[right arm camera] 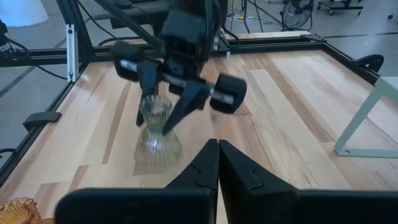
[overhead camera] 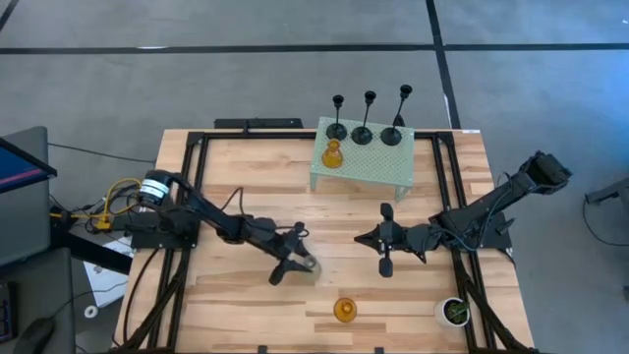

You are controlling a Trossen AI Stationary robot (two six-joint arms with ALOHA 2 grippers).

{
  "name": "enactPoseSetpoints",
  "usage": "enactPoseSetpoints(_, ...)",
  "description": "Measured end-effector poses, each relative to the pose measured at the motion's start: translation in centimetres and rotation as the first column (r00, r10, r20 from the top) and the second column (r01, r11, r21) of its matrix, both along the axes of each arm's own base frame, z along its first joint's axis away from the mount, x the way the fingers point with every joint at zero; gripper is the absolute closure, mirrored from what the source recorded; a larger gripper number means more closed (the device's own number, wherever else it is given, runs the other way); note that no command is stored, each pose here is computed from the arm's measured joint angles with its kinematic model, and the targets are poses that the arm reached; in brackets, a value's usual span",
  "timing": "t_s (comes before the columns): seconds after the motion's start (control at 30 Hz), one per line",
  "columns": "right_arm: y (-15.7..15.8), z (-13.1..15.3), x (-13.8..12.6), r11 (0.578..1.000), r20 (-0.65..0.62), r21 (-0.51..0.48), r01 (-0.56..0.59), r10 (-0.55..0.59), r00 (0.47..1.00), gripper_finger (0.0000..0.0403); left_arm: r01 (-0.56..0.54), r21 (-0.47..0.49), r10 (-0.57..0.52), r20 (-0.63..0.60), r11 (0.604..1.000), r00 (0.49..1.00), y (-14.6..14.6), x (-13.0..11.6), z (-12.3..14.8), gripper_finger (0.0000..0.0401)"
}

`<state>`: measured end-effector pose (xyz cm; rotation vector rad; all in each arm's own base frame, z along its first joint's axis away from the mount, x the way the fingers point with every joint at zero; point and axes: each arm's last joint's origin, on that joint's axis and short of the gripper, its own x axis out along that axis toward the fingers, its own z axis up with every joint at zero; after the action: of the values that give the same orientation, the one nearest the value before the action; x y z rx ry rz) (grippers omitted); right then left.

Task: Pick & Place candle stick holders
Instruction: Put the green glass candle holder on the shelf

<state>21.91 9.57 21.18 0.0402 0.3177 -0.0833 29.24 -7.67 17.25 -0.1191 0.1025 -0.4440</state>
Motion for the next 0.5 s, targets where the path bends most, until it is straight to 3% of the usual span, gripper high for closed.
enactPoseSetpoints(0.27, 0.5, 0.0, -0.2, 1.000, 0.001, 0.014, -0.018, 0.018, 1.000, 0.0403, -0.178, -0.055, 0.182, 0.074, 0.983, 0.981, 1.7, -1.1, 4.8, 0.0261)
enactPoseSetpoints(0.5, 0.8, -0.1, -0.8, 0.999, -0.026, 0.008, -0.038, 0.038, 0.999, 0.0403, -0.251, -0.032, 0.254, 0.130, 0.967, 0.959, 2.7, 0.9, 9.2, 0.0271)
